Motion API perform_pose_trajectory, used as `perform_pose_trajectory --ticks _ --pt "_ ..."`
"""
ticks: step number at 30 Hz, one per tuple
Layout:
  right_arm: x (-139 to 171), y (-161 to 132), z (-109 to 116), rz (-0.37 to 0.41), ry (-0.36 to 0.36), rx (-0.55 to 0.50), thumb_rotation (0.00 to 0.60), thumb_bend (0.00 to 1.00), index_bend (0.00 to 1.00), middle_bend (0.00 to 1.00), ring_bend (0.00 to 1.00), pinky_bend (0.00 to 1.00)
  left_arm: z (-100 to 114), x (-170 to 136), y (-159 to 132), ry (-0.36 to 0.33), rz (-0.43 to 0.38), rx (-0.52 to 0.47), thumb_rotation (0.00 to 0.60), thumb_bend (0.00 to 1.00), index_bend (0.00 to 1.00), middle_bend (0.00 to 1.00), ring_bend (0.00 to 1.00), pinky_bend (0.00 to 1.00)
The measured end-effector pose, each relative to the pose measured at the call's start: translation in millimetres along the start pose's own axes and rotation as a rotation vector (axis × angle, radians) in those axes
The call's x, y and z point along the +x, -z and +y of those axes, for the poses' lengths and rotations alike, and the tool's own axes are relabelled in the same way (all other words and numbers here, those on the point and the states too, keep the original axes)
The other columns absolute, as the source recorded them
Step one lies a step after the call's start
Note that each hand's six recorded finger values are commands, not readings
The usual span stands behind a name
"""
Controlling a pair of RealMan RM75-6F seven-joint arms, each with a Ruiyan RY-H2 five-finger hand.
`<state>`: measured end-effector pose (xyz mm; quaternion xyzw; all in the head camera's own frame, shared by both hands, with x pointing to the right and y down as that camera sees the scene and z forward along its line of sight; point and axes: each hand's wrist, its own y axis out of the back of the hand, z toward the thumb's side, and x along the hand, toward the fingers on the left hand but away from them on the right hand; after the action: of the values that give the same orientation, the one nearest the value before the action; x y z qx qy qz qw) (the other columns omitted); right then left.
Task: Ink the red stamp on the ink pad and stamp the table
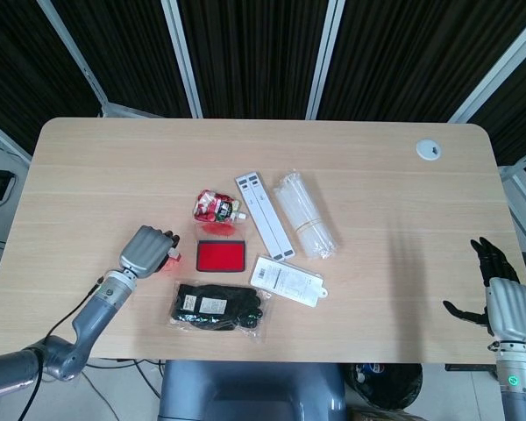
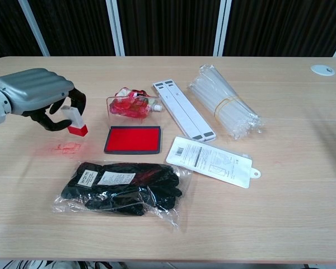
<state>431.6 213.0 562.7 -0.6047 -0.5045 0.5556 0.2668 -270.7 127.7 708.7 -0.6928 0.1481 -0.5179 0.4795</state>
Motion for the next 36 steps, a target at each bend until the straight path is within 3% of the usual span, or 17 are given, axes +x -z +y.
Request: perform_pose_trajectory --ticks 8,20,36 --pt "-0.4 0.5 -0.2 -0.002 -0.003 -0.004 0.600 0.11 0.00 0.00 0.00 0.16 8.7 12.2 -22.3 -0.045 0.045 0.015 0.600 0.58 0.74 0.76 0.64 0.70" --pt "-0.8 0.9 -0.1 -0.004 -0.003 -0.013 0.600 0.11 0.00 0.00 0.00 0.16 13.8 37.4 -74.2 -0.050 0.104 0.020 0.600 0.58 0.74 0.77 0.64 0.70" --pt "-1.1 1.3 -0.1 -0.007 -0.005 -0.020 0.600 0.11 0.00 0.00 0.00 0.16 3.1 49.0 -94.8 -0.027 0.121 0.034 0.600 0.58 0.74 0.77 0.64 0.71"
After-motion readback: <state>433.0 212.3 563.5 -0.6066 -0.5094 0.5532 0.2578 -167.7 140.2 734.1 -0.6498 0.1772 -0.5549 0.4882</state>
